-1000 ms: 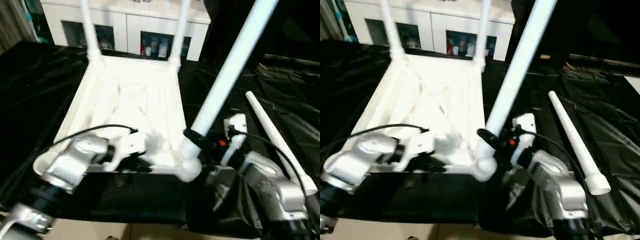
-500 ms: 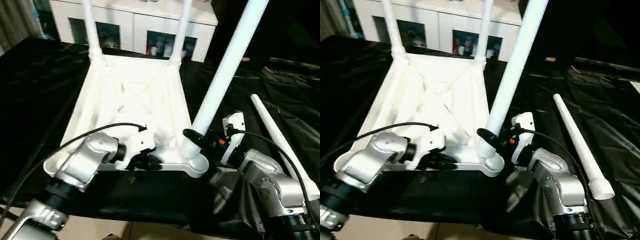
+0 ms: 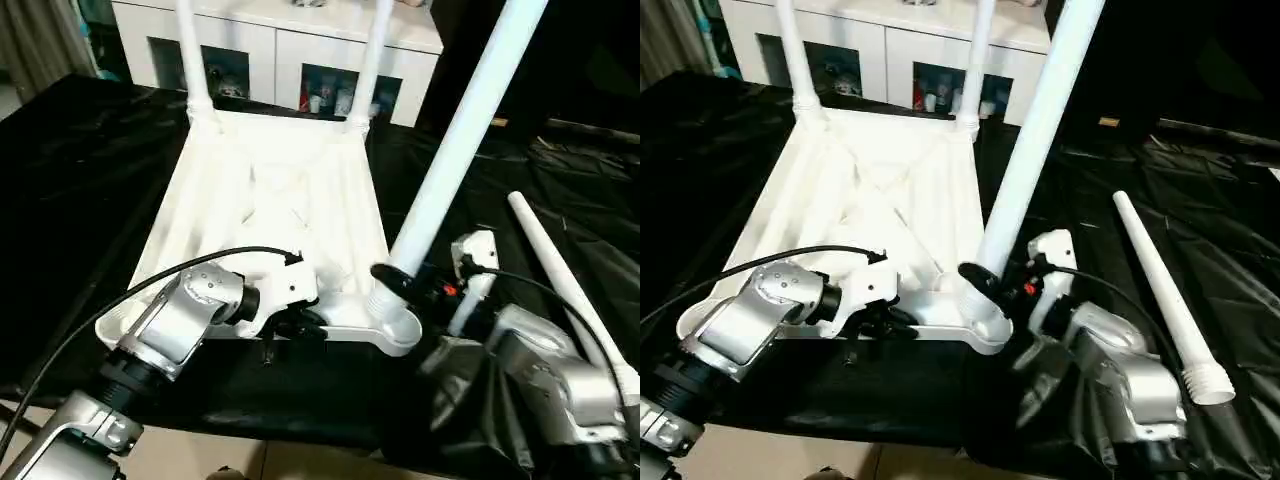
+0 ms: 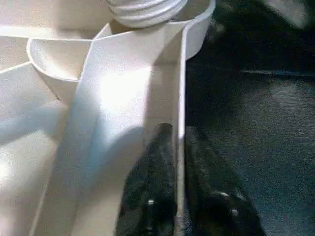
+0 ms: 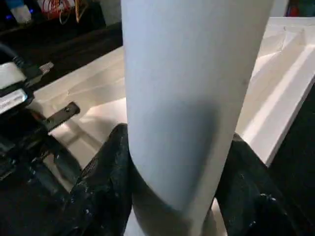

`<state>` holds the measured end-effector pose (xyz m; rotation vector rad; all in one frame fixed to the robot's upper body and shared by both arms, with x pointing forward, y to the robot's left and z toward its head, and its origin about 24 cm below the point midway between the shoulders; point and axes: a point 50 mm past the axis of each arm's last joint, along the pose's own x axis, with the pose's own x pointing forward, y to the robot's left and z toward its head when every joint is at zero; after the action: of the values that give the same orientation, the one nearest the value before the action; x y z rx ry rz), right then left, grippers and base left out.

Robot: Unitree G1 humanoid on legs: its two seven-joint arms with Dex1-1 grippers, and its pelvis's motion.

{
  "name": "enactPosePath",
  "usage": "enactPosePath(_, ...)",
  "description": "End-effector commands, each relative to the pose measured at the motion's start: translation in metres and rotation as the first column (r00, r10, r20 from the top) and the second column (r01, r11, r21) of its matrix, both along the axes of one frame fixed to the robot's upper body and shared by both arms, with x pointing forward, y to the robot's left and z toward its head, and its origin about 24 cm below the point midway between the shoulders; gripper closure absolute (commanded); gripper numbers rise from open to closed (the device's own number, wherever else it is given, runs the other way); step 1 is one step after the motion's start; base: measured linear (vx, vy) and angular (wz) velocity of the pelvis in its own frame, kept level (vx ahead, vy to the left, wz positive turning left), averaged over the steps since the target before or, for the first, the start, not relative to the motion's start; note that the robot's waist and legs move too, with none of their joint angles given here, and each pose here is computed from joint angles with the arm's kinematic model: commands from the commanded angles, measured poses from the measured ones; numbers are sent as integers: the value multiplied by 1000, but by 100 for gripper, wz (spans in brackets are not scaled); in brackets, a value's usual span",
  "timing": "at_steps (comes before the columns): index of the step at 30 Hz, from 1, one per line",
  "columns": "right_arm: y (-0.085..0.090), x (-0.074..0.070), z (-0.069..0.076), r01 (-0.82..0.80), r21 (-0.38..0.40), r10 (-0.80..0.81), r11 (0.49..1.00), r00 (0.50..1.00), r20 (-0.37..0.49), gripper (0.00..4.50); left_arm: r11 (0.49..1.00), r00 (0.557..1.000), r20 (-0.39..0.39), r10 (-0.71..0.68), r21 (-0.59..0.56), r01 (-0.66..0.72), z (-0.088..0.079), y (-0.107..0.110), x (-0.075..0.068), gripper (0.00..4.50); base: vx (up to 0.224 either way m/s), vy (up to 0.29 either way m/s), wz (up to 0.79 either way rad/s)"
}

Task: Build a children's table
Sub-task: Insert table leg to table base

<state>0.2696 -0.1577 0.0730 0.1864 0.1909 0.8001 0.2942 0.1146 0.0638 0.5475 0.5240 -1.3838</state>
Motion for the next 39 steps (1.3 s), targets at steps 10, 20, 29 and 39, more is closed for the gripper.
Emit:
enactPosePath(10, -19, -11, 4, -42, -99, 37, 994, 998, -55, 265, 1000, 1000, -14, -6, -8, 6, -2, -4, 2, 450, 0, 0, 0)
enactPosePath(20, -19, 5, 2, 67, -48, -68, 997, 997, -23, 265, 999, 998, -41, -48, -3, 48, 1, -2, 0, 450, 0, 0, 0)
enactPosePath(29, -19, 1, -14, 77, 22, -75, 997, 994, -75, 265, 999, 999, -40, -36, -3, 36, 3, 0, 1, 450, 0, 0, 0)
enactPosePath(39, -20, -14, -44, 196, 103, -183, 975, 975, -125, 265, 1000, 999, -33, -5, -21, 4, 5, 2, 5, 450, 0, 0, 0)
